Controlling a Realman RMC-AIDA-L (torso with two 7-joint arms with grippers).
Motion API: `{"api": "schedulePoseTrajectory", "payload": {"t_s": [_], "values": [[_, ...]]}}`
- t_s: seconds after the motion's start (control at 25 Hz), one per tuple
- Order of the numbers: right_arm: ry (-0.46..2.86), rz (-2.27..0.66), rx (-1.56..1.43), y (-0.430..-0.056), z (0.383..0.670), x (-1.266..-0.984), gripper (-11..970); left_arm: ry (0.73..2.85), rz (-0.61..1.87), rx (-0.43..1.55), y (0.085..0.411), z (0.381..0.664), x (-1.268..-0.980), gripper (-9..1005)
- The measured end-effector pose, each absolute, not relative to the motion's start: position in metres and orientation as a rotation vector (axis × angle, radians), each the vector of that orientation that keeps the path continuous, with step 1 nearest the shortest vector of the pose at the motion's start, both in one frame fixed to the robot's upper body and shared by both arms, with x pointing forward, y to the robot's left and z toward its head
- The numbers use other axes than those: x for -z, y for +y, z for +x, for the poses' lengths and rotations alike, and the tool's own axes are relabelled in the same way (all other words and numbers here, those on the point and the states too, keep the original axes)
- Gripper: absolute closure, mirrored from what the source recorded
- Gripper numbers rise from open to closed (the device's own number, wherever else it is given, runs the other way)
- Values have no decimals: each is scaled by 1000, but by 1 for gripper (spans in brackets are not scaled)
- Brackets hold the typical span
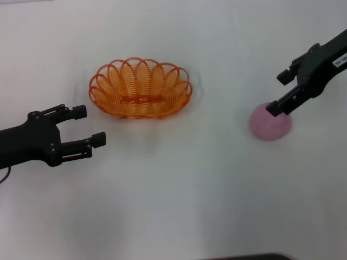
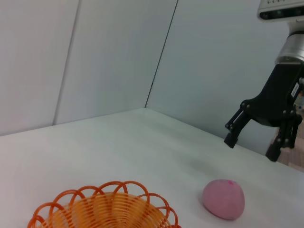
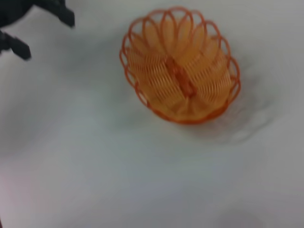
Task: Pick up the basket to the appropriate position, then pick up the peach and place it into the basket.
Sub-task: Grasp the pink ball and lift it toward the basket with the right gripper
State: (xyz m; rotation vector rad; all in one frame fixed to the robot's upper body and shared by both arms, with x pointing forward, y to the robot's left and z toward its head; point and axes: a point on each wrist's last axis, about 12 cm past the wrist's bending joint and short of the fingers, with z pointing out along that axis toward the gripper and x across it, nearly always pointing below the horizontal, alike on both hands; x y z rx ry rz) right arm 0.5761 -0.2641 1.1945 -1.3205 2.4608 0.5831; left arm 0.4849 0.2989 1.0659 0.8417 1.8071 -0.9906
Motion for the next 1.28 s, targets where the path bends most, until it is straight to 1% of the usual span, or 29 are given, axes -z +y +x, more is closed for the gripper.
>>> {"api": "schedulePoseTrajectory", "payload": {"t_s": [0.2,0.64,0.92,1.12,1.28], "values": [[2492,-1367,-544,-254,577,-1194,22,1810,841,989,300,484,-1065,132],[2583,-1398,-409,-245,581,-1190,22,1810,845,987,299,485,-1066,132],[2595,-1409,-377,-242,582,-1185,22,1811,845,987,300,485,-1066,132],[2616,-1397,-380,-241,583,-1175,22,1812,843,986,300,485,-1066,132],[2632,-1393,-382,-239,585,-1160,23,1813,842,987,300,484,-1066,133]]}}
